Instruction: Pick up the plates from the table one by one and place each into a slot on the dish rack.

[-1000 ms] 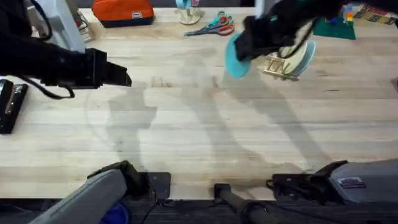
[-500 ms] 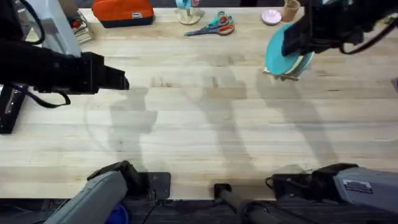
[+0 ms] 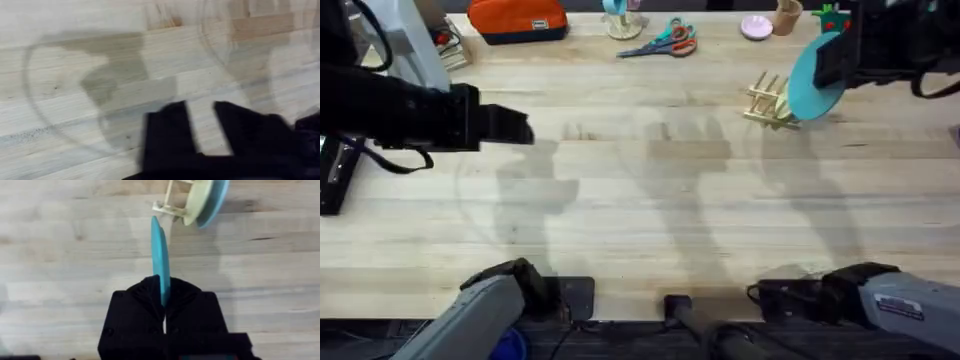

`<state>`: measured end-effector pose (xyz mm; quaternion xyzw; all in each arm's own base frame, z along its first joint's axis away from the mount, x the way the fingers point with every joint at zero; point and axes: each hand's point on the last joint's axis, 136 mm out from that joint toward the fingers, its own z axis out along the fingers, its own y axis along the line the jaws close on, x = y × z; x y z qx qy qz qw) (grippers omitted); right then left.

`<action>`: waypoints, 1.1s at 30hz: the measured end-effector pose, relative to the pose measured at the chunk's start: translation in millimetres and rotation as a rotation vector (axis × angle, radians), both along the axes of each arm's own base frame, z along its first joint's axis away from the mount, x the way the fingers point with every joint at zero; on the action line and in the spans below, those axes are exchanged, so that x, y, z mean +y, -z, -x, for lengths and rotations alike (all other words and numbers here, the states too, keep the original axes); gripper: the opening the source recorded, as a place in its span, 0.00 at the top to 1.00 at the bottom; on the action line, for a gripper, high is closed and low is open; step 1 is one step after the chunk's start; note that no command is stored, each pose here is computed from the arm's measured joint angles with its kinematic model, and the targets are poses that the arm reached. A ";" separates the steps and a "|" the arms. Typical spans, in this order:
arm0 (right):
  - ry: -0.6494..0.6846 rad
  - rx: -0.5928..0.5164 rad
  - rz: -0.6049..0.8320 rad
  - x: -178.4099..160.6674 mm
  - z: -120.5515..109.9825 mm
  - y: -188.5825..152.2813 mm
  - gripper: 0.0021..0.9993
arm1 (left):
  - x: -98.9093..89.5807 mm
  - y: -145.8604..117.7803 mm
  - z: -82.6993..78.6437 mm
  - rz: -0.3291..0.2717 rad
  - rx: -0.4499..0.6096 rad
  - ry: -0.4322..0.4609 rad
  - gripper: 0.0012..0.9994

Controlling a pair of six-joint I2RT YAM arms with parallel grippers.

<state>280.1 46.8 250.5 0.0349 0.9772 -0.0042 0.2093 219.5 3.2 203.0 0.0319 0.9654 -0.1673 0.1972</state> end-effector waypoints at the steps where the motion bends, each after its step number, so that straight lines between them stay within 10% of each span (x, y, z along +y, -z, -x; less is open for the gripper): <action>1: 0.016 -0.008 0.007 -2.7 0.8 -1.7 0.97 | 0.2 0.1 0.0 -0.001 0.001 -0.002 0.53; 5: 0.067 -0.013 0.019 -9.4 5.6 -4.4 0.97 | 0.4 0.2 0.2 0.000 0.003 -0.006 0.02; 33: 0.281 0.053 0.013 -24.2 29.1 -46.9 0.97 | -0.1 1.7 4.1 0.001 0.022 -0.007 0.00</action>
